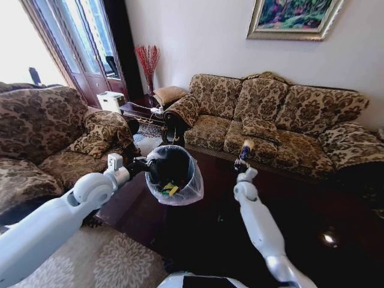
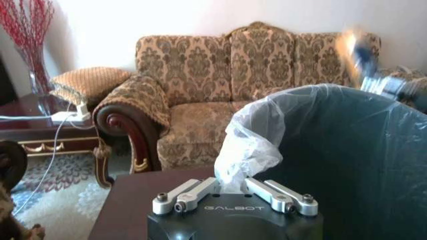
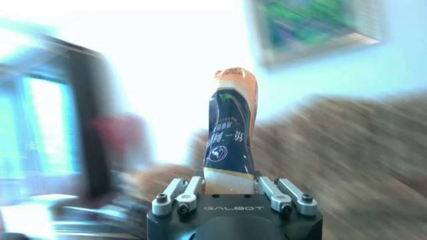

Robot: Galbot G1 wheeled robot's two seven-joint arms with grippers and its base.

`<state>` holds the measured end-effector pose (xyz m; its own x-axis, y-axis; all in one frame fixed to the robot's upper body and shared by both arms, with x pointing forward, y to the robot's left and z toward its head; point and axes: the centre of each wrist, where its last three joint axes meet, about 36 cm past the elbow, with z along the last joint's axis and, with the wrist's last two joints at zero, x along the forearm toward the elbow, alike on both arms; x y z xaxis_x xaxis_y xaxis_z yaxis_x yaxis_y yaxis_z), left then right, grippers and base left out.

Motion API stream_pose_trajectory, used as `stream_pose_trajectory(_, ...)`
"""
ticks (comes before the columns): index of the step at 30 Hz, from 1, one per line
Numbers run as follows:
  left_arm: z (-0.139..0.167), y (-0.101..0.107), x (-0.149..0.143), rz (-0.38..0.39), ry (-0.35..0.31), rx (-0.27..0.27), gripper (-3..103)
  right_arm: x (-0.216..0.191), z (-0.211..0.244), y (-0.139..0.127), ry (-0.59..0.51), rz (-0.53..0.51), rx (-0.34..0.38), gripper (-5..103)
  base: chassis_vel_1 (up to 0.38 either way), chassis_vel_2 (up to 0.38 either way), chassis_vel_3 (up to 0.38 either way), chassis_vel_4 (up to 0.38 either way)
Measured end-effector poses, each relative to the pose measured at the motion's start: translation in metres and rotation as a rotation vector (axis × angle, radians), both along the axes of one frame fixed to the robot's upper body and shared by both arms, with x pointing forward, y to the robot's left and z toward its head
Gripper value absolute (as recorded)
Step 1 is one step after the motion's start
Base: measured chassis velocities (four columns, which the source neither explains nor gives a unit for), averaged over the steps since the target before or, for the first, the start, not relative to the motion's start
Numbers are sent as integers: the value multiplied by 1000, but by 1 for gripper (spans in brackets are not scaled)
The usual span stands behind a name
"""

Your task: Move to the front of the table and place the trash on the table into the trash bin.

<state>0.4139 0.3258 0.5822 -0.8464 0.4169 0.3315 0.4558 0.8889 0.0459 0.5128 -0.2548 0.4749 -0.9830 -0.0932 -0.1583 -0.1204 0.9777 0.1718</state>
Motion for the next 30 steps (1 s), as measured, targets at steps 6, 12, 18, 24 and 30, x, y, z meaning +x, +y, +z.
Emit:
stream_pose_trajectory(6, 14, 3, 13, -8, 44, -16, 2, -33, 87, 5, -195, 425, -65, 32, 0, 0, 0, 0)
stream_pose_trajectory(12, 35, 8, 32, -55, 111, -3, 2, -41, 140, 8, -257, 801, -74, 32, 0, 0, 0, 0)
stream_pose_trajectory(18, 35, -4, 46, -97, 154, 12, 2, -44, 153, 22, -260, 933, -21, 32, 0, 0, 0, 0)
stream_pose_trajectory(24, 47, -36, 73, -141, 158, -24, 2, -42, 130, 47, -221, 1033, -15, 32, 0, 0, 0, 0)
stream_pose_trajectory(30, 53, -49, 95, -154, 155, -15, 2, -38, 105, 51, -191, 1048, -49, 32, 0, 0, 0, 0)
